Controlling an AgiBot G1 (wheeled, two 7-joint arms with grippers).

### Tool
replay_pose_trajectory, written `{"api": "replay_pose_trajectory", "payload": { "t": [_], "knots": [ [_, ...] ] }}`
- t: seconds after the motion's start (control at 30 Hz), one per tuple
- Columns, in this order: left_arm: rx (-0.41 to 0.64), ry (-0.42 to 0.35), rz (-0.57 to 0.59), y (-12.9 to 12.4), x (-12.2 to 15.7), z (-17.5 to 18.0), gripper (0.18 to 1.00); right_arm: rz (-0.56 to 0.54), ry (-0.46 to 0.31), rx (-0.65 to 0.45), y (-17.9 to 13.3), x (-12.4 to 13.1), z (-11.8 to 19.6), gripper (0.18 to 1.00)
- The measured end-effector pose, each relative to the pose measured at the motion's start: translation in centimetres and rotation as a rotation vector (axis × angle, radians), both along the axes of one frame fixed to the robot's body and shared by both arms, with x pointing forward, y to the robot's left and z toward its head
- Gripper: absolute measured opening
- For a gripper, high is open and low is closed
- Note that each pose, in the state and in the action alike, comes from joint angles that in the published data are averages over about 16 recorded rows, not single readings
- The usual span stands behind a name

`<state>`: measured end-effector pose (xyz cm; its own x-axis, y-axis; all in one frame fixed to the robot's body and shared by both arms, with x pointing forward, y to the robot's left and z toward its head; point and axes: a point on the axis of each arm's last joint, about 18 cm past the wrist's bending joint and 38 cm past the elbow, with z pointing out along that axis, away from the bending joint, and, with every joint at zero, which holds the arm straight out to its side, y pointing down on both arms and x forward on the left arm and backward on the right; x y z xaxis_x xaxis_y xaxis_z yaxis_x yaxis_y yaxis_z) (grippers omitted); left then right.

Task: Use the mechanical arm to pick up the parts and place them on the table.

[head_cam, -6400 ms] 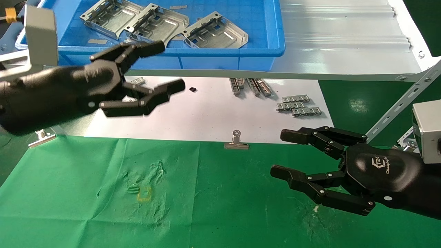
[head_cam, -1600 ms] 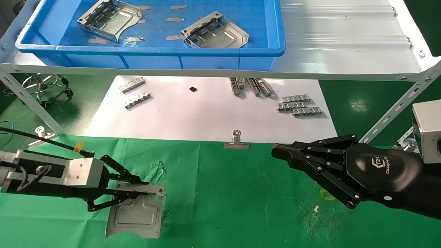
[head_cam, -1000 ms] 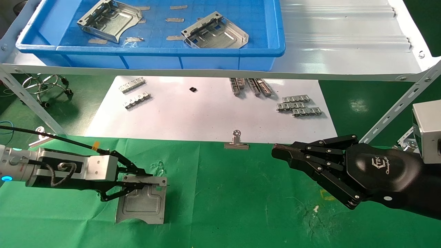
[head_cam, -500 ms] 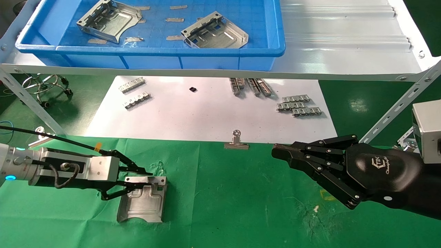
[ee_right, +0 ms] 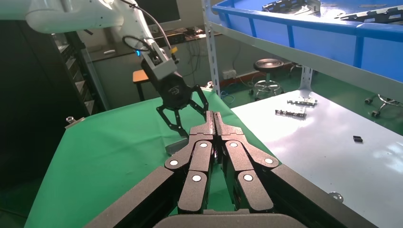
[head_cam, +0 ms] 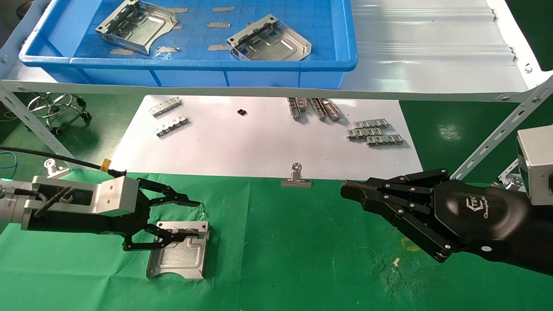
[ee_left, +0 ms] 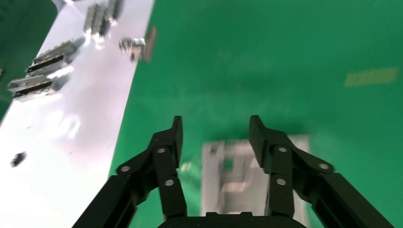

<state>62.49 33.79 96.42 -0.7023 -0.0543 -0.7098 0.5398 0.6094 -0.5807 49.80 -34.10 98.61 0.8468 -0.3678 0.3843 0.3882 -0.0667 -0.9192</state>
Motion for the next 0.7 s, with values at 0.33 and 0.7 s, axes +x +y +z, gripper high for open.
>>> {"api": "replay_pose_trajectory", "payload": {
  "t": [0.33,0.7],
  "knots": [
    [-0.15,0.118,-0.059,-1.5,-2.4,-0.2,0.685,0.0,0.0,0.0,0.0,0.0,0.0,0.2],
    [-0.253,0.146,-0.098,-2.5,-3.9,-0.1,0.898,0.0,0.0,0.0,0.0,0.0,0.0,0.277]
  ]
}}
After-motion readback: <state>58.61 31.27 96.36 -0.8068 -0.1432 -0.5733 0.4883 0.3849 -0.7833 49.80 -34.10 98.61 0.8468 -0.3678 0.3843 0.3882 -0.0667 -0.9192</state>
